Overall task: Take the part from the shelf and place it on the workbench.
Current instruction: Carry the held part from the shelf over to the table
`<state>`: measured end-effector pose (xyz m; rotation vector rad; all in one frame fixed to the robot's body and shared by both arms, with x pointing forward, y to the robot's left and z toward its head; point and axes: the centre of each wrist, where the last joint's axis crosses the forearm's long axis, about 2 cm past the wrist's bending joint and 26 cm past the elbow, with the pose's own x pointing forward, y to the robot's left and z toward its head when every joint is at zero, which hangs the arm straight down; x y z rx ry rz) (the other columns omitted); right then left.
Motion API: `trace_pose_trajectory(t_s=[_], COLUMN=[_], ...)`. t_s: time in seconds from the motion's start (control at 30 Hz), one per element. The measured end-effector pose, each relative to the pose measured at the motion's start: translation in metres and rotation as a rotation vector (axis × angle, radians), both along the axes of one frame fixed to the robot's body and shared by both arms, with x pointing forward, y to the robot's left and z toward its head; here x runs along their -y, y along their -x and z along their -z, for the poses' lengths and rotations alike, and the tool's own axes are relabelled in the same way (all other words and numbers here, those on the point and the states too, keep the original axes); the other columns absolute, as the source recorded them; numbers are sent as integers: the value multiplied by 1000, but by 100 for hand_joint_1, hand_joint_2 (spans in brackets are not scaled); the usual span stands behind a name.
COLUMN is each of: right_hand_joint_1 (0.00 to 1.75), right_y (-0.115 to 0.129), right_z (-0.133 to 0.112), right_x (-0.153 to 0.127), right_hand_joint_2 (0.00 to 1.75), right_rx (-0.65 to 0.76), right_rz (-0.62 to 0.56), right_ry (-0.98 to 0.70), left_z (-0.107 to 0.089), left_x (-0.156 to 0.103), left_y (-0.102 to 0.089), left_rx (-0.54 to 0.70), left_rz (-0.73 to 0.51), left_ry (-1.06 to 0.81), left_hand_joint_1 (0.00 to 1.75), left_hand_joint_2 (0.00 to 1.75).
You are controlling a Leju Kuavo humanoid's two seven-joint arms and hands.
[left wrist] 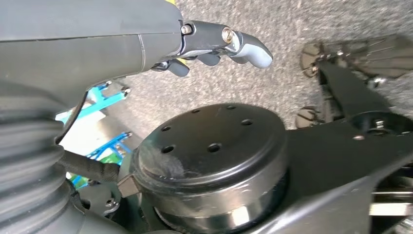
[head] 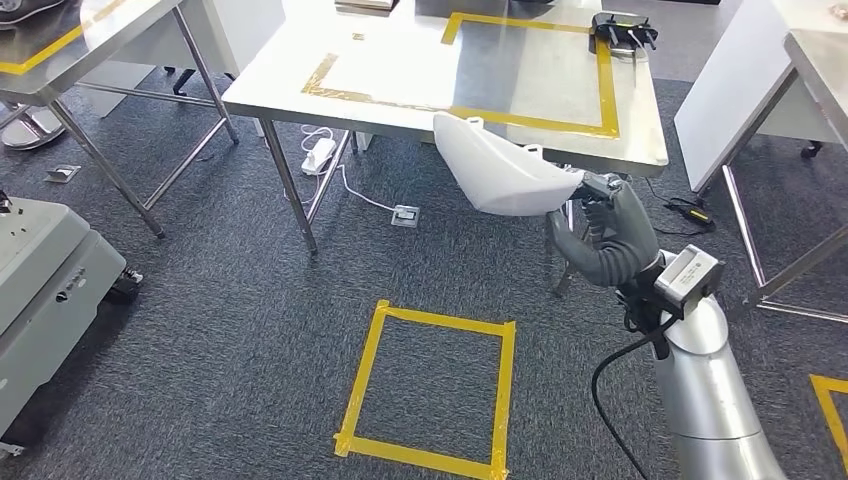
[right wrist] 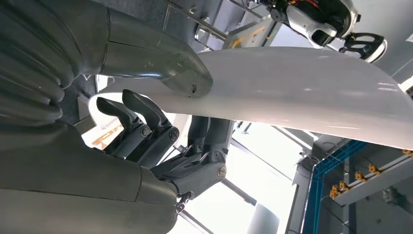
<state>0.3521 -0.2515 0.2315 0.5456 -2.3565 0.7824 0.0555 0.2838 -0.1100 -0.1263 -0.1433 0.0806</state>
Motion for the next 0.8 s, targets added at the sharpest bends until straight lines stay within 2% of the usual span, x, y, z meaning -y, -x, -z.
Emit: trace_pose_trajectory(t_s=[0.8], right_hand_joint_1=[175], right_y=[0], right_z=[0], right_x=[-1], right_hand_joint_2=[175], right_rx=[0], right_rz=[5], right_ry=[-5], left_z=[0], left_x=[-1], left_y=[2], left_rx=[-2], left_rz=[-1], left_ry=[-2], left_hand_joint_1=[0], left_hand_joint_2=[175])
